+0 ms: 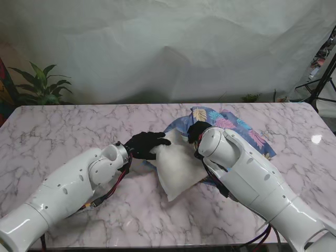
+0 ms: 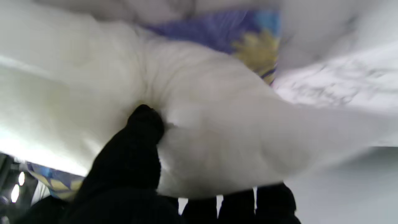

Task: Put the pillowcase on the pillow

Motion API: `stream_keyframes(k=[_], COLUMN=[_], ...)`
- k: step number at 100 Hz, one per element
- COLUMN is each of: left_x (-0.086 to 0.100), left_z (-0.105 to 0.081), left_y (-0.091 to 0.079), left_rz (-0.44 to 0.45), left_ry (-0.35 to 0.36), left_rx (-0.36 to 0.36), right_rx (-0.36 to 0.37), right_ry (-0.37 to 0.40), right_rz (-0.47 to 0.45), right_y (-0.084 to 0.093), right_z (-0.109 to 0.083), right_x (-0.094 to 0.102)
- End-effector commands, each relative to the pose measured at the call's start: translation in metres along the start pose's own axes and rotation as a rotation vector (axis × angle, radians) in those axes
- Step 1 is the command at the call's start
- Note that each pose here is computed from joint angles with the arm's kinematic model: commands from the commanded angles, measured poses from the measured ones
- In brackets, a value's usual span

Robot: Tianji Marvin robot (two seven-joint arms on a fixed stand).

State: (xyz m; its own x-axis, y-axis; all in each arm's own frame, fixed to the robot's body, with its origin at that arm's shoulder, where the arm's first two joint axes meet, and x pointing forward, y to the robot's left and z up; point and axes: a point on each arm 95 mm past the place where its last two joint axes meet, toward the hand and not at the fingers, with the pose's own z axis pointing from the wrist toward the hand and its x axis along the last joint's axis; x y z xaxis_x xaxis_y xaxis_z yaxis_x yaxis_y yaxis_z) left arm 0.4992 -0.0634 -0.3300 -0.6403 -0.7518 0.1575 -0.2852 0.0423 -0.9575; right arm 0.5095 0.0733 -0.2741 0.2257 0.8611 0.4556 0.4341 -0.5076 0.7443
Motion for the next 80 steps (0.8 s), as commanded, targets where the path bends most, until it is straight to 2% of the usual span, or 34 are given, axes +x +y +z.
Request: stream_keyframes(k=[1, 12, 22, 35, 46, 61, 73, 80], left_x=[-0.015, -0.021, -0.023, -0.017, -0.003, 0.022, 0.038, 0.042], left_z=[-0.009, -0.02, -0.03, -0.043, -0.05, -0.048, -0.043, -0.039], left_y=[-0.011, -0.02, -0.03, -0.04, -0.04, -0.029, -0.014, -0.007], left_rz=[0.037, 0.093, 0.09, 0.048, 0.035, 0.012, 0.047, 0.074], left_ry=[0.02, 0.077, 0.094, 0.122, 0.16, 0.253, 0.344, 0.37], left_rx=[-0.035, -0.149, -0.184, -0.136, -0.075, -0.015, -0.033, -0.053], right_rx=[0.009, 0.013, 0.007, 0.0, -0.003, -0.013, -0.027, -0.035], right_ry=[-0.038, -0.067, -0.089, -0.104, -0.11, -0.105, -0.099, -0.099], right_rz=[0.017, 0.033, 0.042, 0.049, 0.054, 0.066, 0.068, 0.072], right_y=[0.002, 0.004, 0.005, 0.007, 0.009, 0.013, 0.02, 0.024], right_z=[0.007, 0.014, 0.019, 0.026, 0.032, 0.035, 0.035, 0.033], right_x=[-0.004, -0.008, -0.01, -0.01, -0.007, 0.001, 0.008, 0.01])
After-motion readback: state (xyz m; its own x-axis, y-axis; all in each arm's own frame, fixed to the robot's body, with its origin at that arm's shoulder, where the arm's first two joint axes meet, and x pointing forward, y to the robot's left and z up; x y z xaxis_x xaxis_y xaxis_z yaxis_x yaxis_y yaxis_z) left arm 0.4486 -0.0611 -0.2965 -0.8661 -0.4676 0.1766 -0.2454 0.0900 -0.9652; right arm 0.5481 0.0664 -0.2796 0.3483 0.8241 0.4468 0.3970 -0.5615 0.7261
